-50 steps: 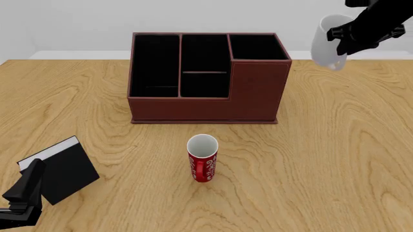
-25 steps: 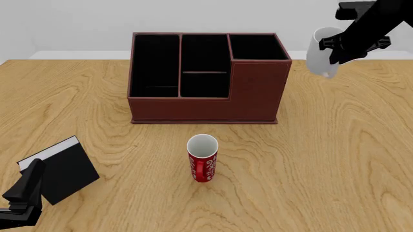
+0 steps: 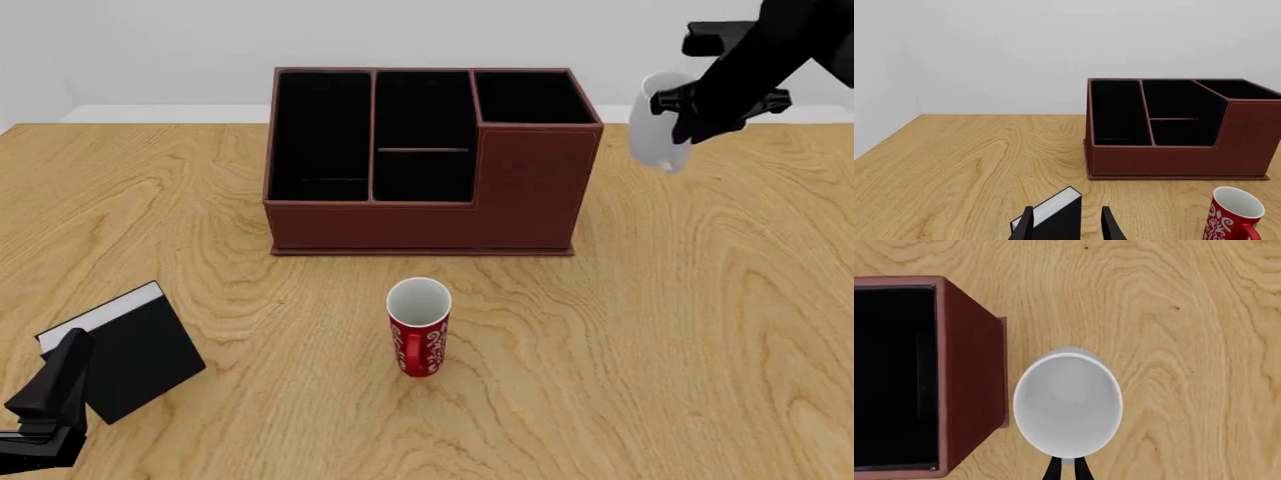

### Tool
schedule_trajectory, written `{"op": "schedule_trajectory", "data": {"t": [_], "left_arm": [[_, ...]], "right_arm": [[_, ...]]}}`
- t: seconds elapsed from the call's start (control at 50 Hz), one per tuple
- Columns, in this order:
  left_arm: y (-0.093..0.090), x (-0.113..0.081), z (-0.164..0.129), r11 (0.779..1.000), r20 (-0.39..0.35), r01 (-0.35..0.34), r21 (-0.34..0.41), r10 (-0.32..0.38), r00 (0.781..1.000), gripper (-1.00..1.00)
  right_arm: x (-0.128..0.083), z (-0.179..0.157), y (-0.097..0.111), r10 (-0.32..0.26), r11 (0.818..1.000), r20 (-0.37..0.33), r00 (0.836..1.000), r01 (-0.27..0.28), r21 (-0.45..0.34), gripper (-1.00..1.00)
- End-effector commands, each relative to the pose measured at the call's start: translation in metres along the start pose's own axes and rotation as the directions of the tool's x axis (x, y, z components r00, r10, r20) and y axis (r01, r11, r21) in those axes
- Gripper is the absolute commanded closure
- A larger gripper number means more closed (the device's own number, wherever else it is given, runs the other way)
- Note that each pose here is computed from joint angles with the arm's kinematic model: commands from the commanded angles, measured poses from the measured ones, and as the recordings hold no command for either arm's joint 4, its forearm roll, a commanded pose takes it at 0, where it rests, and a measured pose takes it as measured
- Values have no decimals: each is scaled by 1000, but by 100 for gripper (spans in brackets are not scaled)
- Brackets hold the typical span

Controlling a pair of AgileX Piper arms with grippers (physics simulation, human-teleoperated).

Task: Pick up the white mug and place it to the right of the caddy.

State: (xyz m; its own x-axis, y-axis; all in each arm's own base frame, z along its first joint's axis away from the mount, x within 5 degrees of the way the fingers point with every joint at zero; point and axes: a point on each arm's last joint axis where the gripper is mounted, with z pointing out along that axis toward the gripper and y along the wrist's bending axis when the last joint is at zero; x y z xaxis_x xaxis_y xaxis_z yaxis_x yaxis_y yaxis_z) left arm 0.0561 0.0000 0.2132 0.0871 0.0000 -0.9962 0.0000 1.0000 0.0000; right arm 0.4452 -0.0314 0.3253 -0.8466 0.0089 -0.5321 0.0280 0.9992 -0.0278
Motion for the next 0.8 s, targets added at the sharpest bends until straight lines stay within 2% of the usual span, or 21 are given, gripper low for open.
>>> {"op": "schedule_trajectory", "data": {"t": [0.02, 0.38, 0.8], "left_arm": [[0, 0, 0, 1000, 0, 0, 0, 0, 1000, -100], [0, 0, 0, 1000, 0, 0, 0, 0, 1000, -100], [0, 0, 0, 1000, 0, 0, 0, 0, 1000, -100]], "right_arm": [[2, 17, 2, 13, 1000, -20, 1000, -13, -4, 100], [12, 47, 8, 3, 1000, -62, 998, -3, -12, 100], [19, 60, 11, -17, 1000, -78, 997, 16, -16, 100]]}}
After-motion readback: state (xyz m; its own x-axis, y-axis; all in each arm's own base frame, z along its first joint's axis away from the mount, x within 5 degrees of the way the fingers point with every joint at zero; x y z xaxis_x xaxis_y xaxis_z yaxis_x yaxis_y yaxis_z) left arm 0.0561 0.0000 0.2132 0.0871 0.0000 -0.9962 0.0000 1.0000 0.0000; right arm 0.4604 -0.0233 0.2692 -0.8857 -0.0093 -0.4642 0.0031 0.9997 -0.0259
